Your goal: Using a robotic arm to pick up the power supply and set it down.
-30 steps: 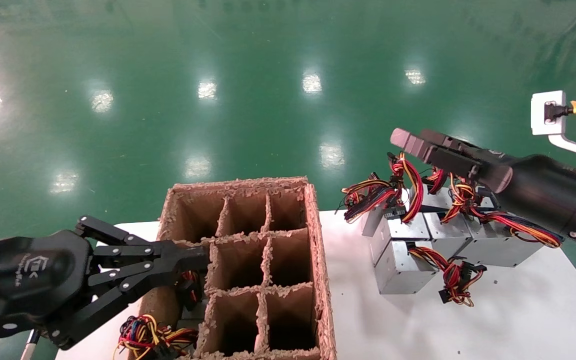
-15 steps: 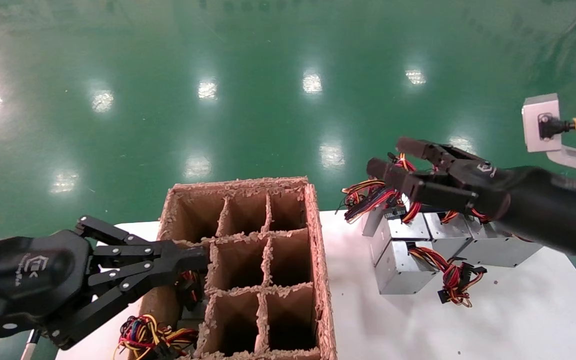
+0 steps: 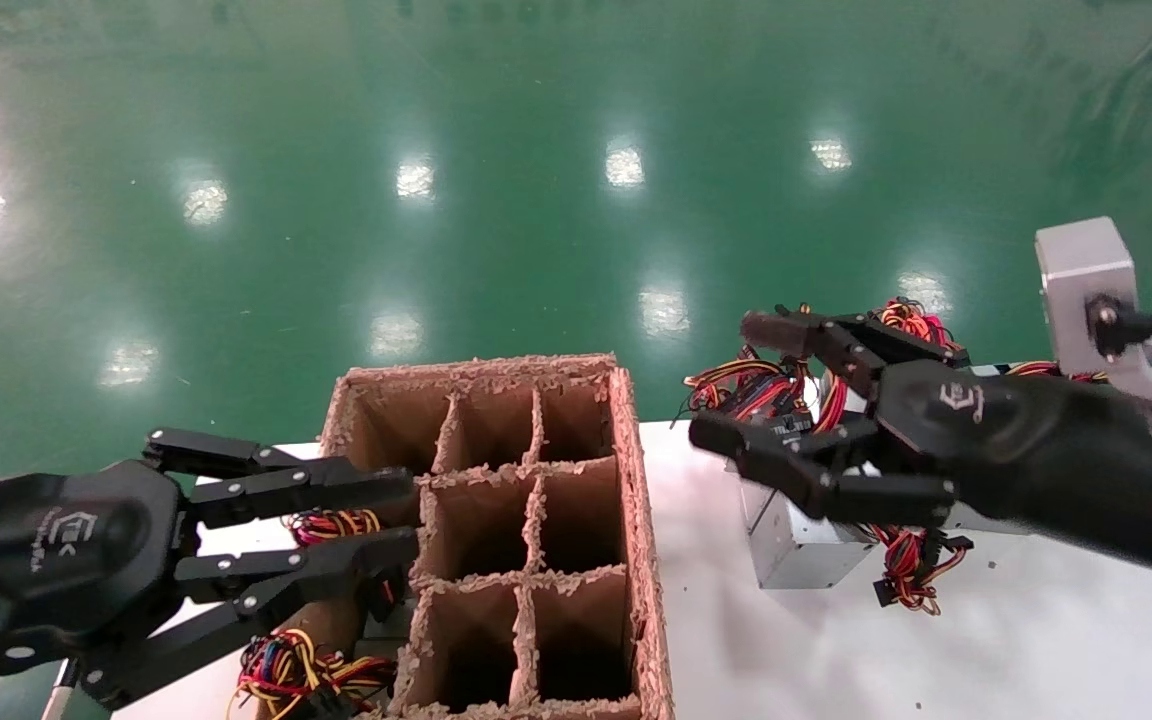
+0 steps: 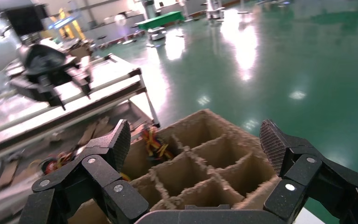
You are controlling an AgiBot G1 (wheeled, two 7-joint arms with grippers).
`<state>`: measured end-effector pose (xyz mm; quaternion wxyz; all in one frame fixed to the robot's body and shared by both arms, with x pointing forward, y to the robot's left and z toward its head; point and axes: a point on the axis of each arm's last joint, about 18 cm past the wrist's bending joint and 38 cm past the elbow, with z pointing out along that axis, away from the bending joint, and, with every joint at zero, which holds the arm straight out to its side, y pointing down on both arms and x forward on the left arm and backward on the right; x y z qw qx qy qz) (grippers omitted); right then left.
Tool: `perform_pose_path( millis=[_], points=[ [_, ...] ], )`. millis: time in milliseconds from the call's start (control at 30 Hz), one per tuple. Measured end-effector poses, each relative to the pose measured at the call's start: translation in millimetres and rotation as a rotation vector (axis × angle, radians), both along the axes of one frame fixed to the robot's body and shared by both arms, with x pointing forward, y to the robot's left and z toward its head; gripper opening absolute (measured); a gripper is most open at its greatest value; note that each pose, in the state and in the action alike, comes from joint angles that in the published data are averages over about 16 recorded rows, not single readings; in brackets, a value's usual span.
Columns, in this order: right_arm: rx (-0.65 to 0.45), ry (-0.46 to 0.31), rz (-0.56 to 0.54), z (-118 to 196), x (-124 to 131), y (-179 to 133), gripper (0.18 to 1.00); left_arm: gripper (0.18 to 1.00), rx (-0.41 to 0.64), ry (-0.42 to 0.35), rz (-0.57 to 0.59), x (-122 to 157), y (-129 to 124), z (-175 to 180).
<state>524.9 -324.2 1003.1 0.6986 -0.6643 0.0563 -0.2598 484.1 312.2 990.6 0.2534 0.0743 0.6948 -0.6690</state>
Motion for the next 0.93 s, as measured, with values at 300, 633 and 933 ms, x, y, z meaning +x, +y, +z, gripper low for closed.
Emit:
perform_pose_path(
  millis=[300, 633, 933],
  points=[
    [-0.084, -0.074, 0.093, -3.8, -21.2, 11.1, 1.001, 0.443, 0.0, 0.0, 0.0, 0.0, 0.0, 0.0],
    [-0.167, -0.151, 0.19, -9.2, -43.2, 20.1, 1.001, 0.689, 0.0, 0.0, 0.0, 0.0, 0.0, 0.0],
    [-0.2, -0.183, 0.229, -11.8, -52.3, 23.0, 1.001, 0.807, 0.0, 0.0, 0.0, 0.1, 0.1, 0.0]
  ],
)
